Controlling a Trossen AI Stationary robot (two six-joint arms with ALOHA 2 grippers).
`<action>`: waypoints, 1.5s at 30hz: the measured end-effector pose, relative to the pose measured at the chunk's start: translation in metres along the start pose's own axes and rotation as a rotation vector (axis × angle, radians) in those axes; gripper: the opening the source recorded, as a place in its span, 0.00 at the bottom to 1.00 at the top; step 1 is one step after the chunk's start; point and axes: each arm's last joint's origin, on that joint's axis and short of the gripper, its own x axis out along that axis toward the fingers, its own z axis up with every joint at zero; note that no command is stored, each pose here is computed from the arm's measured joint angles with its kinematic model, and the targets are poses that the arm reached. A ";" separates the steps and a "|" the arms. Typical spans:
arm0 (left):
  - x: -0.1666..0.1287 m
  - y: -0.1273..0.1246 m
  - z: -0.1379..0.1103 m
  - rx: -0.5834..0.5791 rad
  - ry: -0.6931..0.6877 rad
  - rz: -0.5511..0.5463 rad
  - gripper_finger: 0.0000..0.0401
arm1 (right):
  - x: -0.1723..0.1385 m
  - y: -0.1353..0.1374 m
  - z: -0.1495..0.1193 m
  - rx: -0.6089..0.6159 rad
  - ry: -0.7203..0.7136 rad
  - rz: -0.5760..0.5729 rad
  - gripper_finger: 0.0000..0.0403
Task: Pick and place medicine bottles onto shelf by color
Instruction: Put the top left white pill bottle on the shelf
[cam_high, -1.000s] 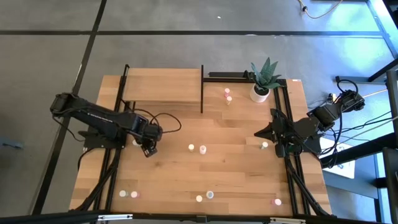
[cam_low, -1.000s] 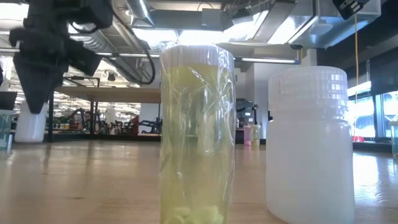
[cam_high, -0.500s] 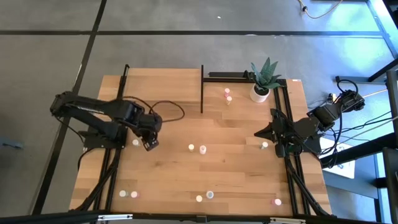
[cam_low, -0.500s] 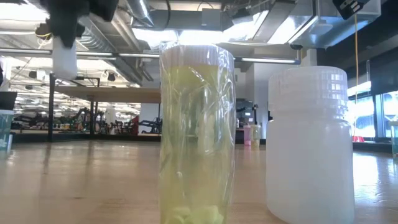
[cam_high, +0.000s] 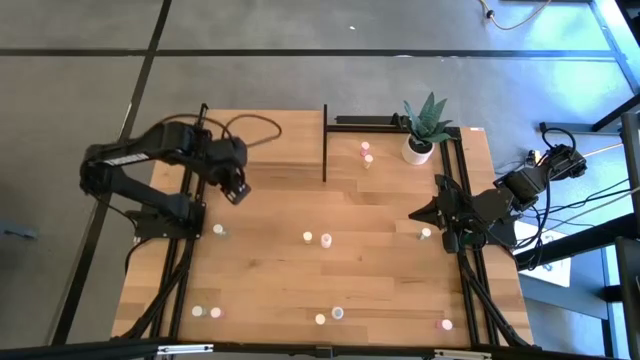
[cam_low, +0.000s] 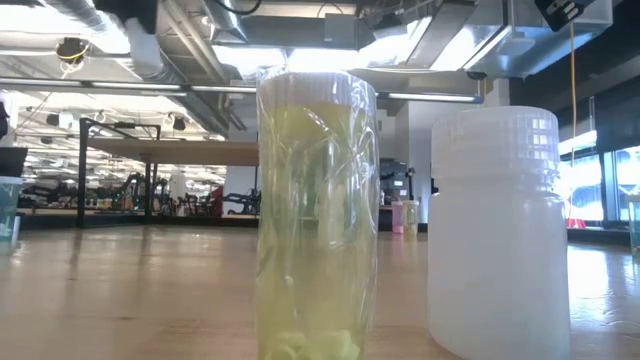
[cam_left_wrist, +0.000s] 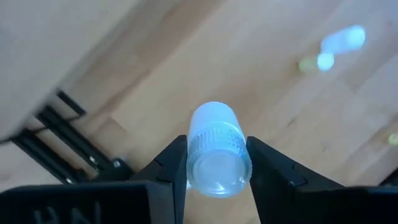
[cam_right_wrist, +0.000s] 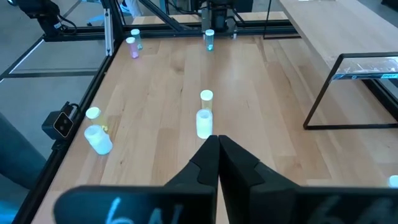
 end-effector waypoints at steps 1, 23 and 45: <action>-0.002 0.003 0.004 -0.002 -0.014 0.004 0.30 | 0.000 0.000 0.000 -0.021 -0.002 -0.006 0.03; -0.002 0.091 0.085 -0.134 -0.066 0.273 0.30 | -0.004 -0.014 0.005 -0.038 -0.155 -0.527 0.03; 0.030 0.172 0.114 -0.384 0.078 0.292 0.30 | -0.002 -0.011 0.004 -0.043 -0.111 -0.381 0.03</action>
